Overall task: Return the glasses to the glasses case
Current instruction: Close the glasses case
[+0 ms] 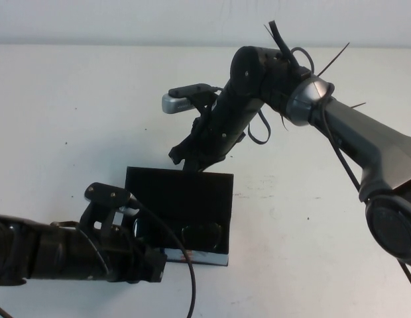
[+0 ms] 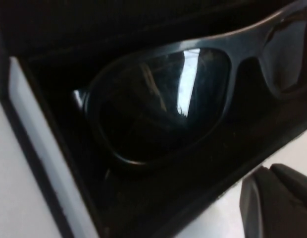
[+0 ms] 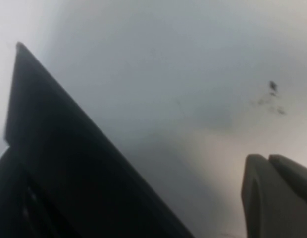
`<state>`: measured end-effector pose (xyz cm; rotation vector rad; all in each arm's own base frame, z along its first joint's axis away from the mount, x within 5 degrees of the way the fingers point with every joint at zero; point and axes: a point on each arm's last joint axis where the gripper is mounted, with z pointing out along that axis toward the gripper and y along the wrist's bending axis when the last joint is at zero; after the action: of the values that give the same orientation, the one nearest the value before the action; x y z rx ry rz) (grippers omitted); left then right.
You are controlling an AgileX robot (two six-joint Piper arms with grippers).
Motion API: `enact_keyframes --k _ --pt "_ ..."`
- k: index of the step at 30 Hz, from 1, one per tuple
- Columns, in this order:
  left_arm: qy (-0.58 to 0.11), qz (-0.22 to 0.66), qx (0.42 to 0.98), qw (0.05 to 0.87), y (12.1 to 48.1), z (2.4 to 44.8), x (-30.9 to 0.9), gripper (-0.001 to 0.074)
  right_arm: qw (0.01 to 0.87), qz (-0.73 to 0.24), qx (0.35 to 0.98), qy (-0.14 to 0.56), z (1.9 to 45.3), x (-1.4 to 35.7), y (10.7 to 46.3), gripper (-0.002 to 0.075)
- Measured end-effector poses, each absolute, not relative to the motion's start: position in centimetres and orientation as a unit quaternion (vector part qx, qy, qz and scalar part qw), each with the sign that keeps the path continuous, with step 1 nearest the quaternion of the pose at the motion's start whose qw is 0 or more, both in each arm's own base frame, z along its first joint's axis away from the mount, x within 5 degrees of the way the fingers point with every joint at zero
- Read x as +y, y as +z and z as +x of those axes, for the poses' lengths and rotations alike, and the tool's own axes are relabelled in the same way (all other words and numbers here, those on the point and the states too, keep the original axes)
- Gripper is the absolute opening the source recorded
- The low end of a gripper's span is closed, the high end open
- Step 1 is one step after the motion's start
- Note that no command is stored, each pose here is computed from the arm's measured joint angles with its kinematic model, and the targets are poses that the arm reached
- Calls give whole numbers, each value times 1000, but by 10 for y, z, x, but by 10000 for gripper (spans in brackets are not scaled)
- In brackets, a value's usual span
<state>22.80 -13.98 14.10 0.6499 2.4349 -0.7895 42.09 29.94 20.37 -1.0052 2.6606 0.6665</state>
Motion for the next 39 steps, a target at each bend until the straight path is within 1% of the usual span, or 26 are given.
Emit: enact_keyframes --k 4,9,18,22,26,31,36,39 --pt "-288 233 899 234 132 229 -140 -1 108 -339 901 248 419 303 206 -12" --pt "-297 236 896 232 129 229 -142 -1 110 -343 898 253 416 306 211 -13" --pt "-299 235 895 233 128 230 -142 -1 113 -389 879 252 378 336 240 -13" --pt "-298 236 895 234 128 230 -142 -1 96 -383 886 243 367 338 238 -13" --pt "-301 238 893 235 129 229 -143 -1 68 -371 895 237 361 335 226 -13" --pt "-294 243 886 264 145 229 -141 -1 40 -366 899 238 350 335 216 -13" --pt "-290 246 881 283 156 229 -139 -1 36 -370 896 244 341 338 221 -13" --pt "-290 244 883 277 156 227 -139 -1 37 -373 895 242 340 339 222 -13"
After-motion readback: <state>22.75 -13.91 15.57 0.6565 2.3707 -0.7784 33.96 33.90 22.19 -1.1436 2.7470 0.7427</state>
